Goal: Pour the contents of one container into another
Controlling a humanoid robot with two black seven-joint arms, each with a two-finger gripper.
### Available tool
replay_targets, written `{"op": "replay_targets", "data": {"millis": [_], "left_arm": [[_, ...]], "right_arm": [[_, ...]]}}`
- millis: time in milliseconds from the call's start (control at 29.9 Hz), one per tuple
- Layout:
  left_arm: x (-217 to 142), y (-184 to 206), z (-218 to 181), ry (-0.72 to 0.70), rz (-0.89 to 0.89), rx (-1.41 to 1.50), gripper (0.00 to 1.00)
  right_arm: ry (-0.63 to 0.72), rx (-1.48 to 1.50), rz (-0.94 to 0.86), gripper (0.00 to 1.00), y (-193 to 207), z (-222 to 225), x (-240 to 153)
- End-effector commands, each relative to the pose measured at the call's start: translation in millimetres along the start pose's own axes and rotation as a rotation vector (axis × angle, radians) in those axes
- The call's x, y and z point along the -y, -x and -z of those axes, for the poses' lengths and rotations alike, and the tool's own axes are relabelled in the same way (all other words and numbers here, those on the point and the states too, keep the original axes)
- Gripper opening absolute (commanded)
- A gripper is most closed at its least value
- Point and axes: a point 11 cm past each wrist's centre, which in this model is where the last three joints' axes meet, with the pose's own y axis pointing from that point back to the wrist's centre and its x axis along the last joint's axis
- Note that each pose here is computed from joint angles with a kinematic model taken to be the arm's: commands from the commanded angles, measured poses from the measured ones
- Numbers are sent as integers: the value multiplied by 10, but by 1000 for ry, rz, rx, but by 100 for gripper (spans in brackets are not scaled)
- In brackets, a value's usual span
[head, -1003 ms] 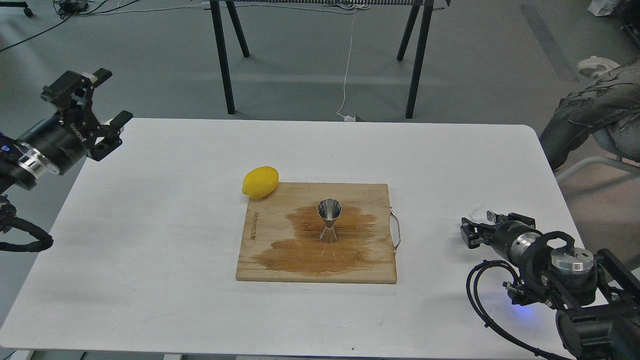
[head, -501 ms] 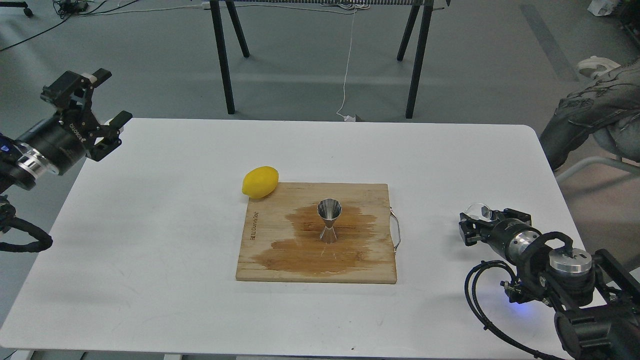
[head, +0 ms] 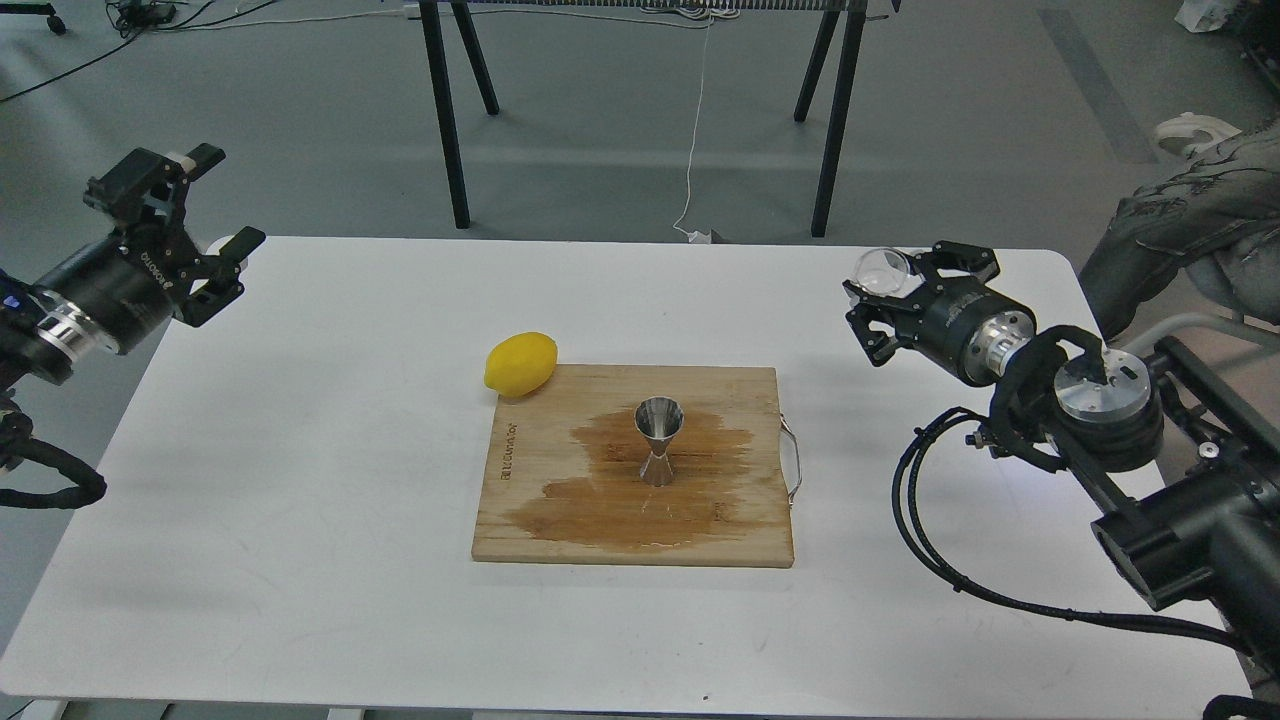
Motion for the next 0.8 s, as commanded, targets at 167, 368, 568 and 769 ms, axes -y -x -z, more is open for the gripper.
{"op": "replay_targets", "data": {"millis": [167, 368, 568, 769], "left_arm": [[48, 72, 43, 2, 14, -13, 99], [48, 72, 43, 2, 14, -13, 99], [33, 67, 58, -2, 12, -14, 99], [10, 63, 91, -10, 8, -16, 99]], "right_arm": [[168, -399, 127, 37, 837, -341, 101], [278, -642, 166, 37, 999, -746, 37], [312, -896, 175, 37, 911, -1045, -12], [304, -1039, 166, 37, 800, -1126, -15]]}}
